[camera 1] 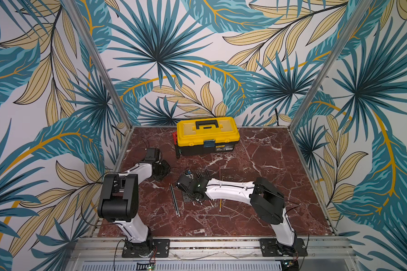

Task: Remove the protective cover of the pencils
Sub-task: Place the protective sleeve at the center of the board, then pick up the pencil from the center of the board.

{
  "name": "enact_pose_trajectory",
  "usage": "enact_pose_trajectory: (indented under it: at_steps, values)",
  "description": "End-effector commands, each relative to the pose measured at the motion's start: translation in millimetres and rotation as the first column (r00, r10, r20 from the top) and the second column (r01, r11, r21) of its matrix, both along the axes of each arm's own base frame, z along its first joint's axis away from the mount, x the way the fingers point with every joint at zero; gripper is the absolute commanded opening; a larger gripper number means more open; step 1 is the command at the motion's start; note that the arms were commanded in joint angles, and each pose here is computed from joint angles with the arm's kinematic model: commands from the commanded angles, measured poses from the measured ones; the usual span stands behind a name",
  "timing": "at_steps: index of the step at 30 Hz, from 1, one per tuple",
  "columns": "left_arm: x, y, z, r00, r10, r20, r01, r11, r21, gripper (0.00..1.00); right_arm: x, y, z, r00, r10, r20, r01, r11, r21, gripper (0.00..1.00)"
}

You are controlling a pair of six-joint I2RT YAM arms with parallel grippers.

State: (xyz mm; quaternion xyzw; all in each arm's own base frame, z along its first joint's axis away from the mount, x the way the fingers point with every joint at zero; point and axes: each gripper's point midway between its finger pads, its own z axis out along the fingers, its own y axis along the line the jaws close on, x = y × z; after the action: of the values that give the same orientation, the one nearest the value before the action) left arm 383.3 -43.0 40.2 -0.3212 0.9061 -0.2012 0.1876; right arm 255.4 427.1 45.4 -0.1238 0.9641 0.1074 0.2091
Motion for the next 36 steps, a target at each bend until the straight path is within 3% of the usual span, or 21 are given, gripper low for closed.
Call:
enact_pose_trajectory:
  at_steps: [1,24,36]
  values:
    - [4.4,1.9,15.2,0.999,0.0,0.041,-0.001,1.0,0.019,0.27,-2.9,-5.4,-11.1,1.0,0.012,-0.019,-0.013,0.999,-0.051,0.25]
    - [1.5,-0.5,40.4,0.994,-0.009,0.113,0.003,0.999,0.049,0.31,-4.4,-4.7,-29.5,0.997,0.045,-0.061,-0.052,0.991,-0.12,0.24]
    - [2.2,-1.6,38.6,0.994,-0.012,0.107,0.007,0.999,0.043,0.31,1.2,-5.1,-38.2,0.994,0.076,-0.082,-0.09,0.98,-0.175,0.19]
